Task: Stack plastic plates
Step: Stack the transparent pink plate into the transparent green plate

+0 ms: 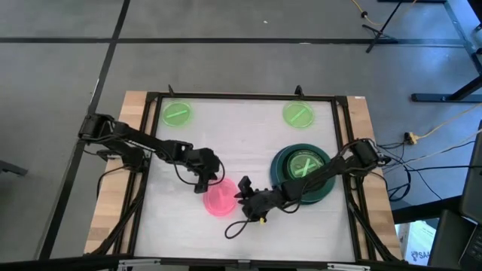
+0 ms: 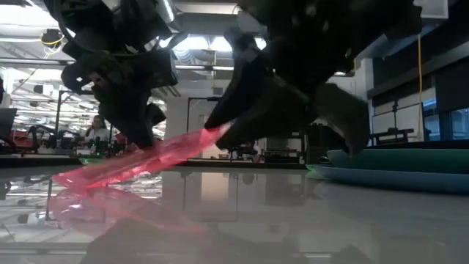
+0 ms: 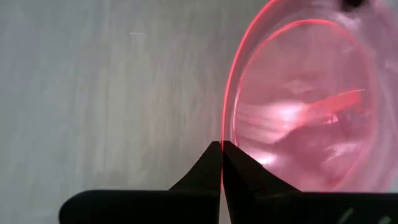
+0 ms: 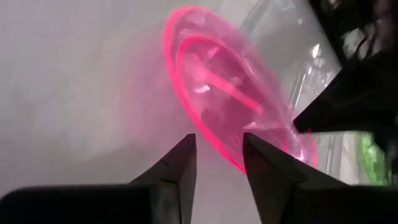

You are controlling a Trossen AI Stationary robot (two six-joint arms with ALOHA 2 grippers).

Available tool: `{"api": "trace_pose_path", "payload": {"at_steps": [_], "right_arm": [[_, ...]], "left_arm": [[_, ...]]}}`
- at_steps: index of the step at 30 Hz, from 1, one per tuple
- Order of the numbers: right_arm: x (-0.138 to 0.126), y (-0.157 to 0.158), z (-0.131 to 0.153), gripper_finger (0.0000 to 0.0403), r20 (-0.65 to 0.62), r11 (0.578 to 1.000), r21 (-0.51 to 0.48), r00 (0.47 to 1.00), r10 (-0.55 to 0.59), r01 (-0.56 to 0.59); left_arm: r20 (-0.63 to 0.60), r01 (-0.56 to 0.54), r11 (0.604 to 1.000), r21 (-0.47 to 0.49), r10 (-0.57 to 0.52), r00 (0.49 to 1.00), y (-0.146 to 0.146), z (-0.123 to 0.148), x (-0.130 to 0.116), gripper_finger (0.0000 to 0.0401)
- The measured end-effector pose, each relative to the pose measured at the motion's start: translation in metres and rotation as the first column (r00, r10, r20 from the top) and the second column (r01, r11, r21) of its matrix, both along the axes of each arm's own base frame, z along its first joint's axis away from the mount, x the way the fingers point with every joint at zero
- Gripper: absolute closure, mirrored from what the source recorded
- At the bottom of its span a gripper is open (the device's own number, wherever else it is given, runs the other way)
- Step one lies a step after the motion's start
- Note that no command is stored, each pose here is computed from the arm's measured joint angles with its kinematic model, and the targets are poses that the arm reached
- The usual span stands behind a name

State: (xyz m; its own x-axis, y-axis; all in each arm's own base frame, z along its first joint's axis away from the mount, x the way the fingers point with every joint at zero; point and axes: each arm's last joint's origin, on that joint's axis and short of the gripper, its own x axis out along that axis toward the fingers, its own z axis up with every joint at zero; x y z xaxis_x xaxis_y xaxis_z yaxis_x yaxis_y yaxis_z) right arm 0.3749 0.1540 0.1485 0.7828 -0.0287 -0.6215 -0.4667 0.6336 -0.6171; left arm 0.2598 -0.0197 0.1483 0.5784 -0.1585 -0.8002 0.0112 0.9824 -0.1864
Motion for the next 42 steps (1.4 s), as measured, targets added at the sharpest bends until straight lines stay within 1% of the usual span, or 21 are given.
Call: {"api": "trace_pose_path", "payload": {"at_steps": [3,7,9,12,15,18,21,25,28,30,34,36,40,42], "right_arm": [[0.001,-0.002,-0.003,0.0298,-0.006,1.0,-0.002,1.0,-0.006,0.006],[0.002,-0.004,-0.004,0.0339,-0.013,1.0,0.002,1.0,-0.014,0.014],[0.002,-0.006,-0.004,0.0363,-0.019,1.0,0.005,1.0,-0.015,0.015],[0.002,-0.006,-0.005,0.0394,-0.02,1.0,-0.001,1.0,-0.013,0.013],[0.001,-0.006,-0.005,0.0396,-0.026,1.0,-0.01,0.999,-0.022,0.022],[0.0,-0.007,-0.007,0.0398,-0.042,0.999,-0.03,0.998,-0.036,0.035],[-0.002,-0.007,-0.008,0.0401,-0.074,0.997,-0.045,0.995,-0.059,0.056],[-0.005,-0.006,-0.001,0.0401,-0.117,0.988,-0.031,0.982,-0.151,0.149],[-0.011,-0.007,0.012,0.0401,-0.148,0.968,-0.01,0.957,-0.25,0.252],[-0.017,-0.008,0.023,0.0402,-0.161,0.952,0.002,0.939,-0.303,0.307],[-0.038,-0.006,0.046,0.0402,-0.169,0.928,-0.007,0.914,-0.369,0.373],[-0.051,-0.005,0.061,0.0402,-0.167,0.912,0.01,0.9,-0.402,0.41],[-0.079,-0.006,0.086,0.0402,-0.209,0.859,0.069,0.849,-0.486,0.508],[-0.094,-0.009,0.096,0.0402,-0.242,0.818,0.095,0.81,-0.534,0.568]], "left_arm": [[0.003,0.0,1.0,0.001,0.0,1.0,0.0,-0.001,0.001,0.0401],[0.011,-0.003,1.0,0.005,0.003,1.0,0.0,-0.001,0.001,0.0399],[0.017,-0.01,1.0,0.014,0.01,1.0,0.0,0.0,0.002,0.039],[0.017,-0.018,1.0,0.015,0.017,1.0,0.002,0.0,0.002,0.0364],[0.016,-0.02,1.0,0.022,0.019,1.0,0.006,0.0,0.002,0.0334],[0.021,-0.018,0.999,0.034,0.017,1.0,0.01,0.006,-0.002,0.0313],[0.023,-0.035,0.997,0.063,0.034,0.999,0.014,0.018,-0.011,0.0306],[0.027,-0.093,0.986,0.141,0.09,0.996,0.017,0.033,-0.025,0.0304],[0.047,-0.119,0.976,0.182,0.112,0.993,0.016,0.043,-0.033,0.0304],[0.066,-0.128,0.973,0.19,0.117,0.991,0.014,0.048,-0.037,0.0304],[0.087,-0.125,0.972,0.197,0.11,0.99,0.006,0.052,-0.039,0.0304],[0.094,-0.112,0.971,0.209,0.095,0.991,0.001,0.052,-0.039,0.0304],[0.1,-0.093,0.969,0.229,0.071,0.992,-0.007,0.052,-0.039,0.0303],[0.106,-0.081,0.97,0.231,0.058,0.993,-0.011,0.052,-0.039,0.0303]]}}
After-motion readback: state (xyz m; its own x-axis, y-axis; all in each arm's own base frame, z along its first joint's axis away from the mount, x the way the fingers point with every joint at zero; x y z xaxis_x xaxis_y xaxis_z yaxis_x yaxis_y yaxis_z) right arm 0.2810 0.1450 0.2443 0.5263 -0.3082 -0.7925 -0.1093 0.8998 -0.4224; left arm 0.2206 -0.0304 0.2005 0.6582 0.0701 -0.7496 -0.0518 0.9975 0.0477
